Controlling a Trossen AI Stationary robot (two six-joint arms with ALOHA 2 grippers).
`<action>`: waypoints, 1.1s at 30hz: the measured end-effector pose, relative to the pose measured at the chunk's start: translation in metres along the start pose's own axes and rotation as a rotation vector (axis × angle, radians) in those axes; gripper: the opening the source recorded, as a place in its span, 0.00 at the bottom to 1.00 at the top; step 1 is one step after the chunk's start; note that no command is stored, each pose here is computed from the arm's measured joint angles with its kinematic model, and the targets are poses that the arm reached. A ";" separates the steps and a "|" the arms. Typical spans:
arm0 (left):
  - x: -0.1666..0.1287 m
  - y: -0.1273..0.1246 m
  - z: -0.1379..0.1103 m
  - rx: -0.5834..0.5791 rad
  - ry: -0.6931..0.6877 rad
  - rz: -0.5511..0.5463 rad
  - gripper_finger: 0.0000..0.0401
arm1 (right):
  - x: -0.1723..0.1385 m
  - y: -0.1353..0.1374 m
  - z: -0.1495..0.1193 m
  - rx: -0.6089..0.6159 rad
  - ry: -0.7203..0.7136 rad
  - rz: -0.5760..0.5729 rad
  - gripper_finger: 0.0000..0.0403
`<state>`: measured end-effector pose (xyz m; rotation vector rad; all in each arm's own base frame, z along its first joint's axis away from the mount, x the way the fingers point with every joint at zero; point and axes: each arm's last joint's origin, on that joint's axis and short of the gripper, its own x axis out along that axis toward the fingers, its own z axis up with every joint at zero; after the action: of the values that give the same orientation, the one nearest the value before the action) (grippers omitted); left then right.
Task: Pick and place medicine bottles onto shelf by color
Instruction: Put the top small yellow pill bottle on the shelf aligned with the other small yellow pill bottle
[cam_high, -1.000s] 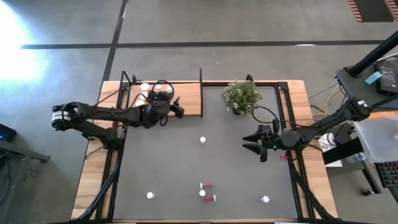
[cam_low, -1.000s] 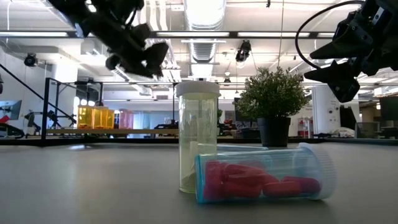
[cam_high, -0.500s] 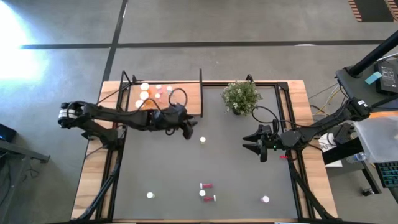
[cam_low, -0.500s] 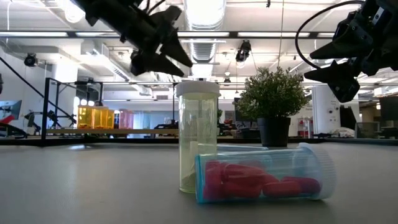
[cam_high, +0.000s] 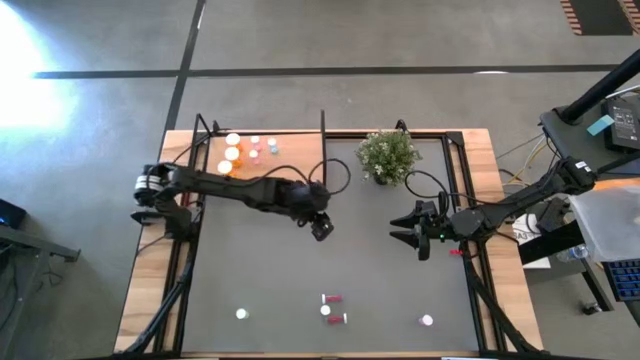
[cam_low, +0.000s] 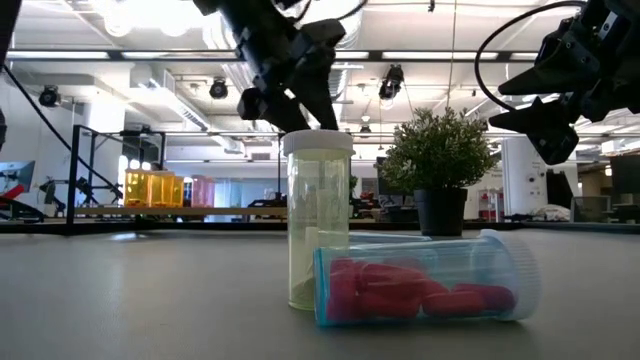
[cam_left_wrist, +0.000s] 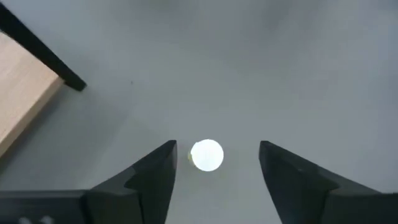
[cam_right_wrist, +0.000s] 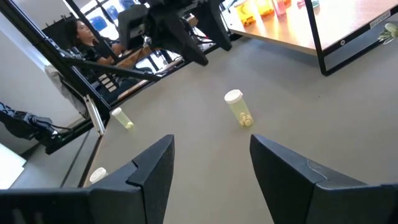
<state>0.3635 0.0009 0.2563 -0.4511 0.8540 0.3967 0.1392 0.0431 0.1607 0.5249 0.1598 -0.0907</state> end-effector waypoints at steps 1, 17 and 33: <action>0.003 -0.002 0.001 0.002 0.016 0.004 0.55 | 0.000 0.000 0.000 0.000 0.000 0.000 0.50; 0.050 -0.004 -0.010 0.006 0.150 0.075 0.64 | 0.000 0.000 0.000 0.000 0.001 0.000 0.50; 0.063 -0.002 -0.011 0.060 0.144 0.079 0.57 | 0.000 -0.001 -0.001 -0.007 0.014 -0.010 0.50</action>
<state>0.3955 0.0027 0.2004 -0.3942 1.0230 0.4134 0.1389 0.0429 0.1590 0.5175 0.1760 -0.0960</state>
